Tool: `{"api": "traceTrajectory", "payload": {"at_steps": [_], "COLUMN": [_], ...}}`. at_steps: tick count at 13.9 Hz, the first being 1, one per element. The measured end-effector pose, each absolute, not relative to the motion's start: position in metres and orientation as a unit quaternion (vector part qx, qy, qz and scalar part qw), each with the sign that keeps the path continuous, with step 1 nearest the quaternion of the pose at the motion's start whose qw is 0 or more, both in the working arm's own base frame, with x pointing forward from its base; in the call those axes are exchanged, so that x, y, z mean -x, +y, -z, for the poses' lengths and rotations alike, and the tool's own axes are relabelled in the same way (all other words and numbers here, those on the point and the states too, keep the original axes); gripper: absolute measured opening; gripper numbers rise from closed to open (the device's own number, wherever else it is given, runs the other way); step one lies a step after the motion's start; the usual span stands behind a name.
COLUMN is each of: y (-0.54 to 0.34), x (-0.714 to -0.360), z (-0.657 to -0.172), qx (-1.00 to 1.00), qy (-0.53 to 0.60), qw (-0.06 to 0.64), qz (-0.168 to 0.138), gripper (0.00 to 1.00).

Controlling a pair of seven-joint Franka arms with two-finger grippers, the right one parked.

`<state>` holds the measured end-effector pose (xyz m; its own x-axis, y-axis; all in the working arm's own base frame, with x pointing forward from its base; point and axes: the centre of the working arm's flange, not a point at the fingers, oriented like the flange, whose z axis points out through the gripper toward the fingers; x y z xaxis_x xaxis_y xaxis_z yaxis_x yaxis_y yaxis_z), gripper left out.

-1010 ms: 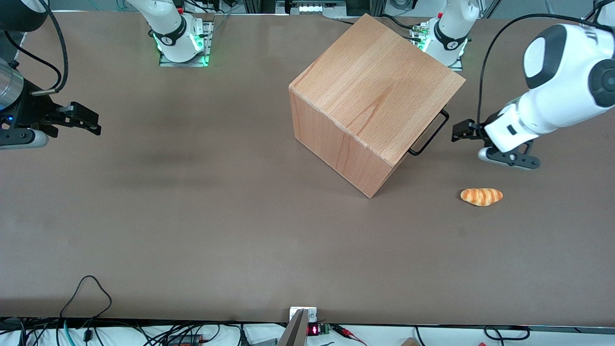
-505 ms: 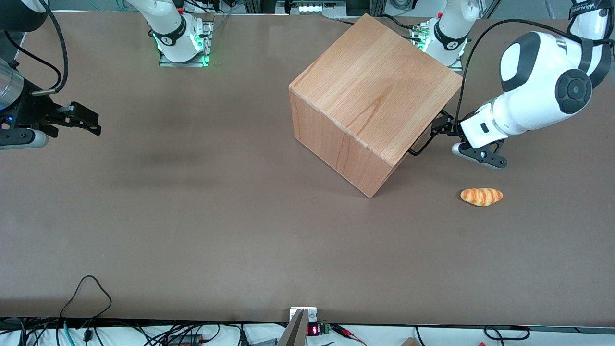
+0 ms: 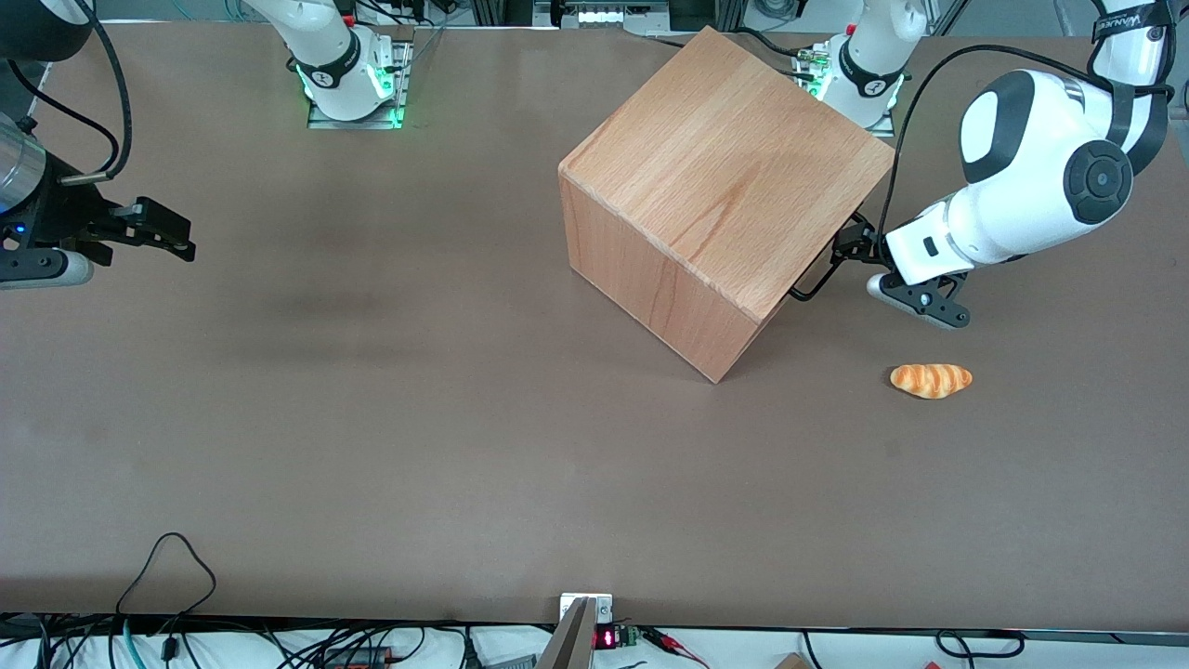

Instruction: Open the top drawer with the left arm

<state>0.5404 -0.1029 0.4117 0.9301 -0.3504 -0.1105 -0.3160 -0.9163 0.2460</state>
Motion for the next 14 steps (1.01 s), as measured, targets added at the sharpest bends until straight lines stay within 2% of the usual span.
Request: {"api": "traceTrajectory", "payload": {"at_steps": [5,14], "y": [-0.103,-0.087], "x": [-0.542,-0.557], "z": [-0.404,-0.385], "qx": [-0.967,-0.946], "qy": [-0.215,-0.304], "qw": [0.115,0.113], "qz": [0.066,0.024], "gripper": [1.0,1.0]}}
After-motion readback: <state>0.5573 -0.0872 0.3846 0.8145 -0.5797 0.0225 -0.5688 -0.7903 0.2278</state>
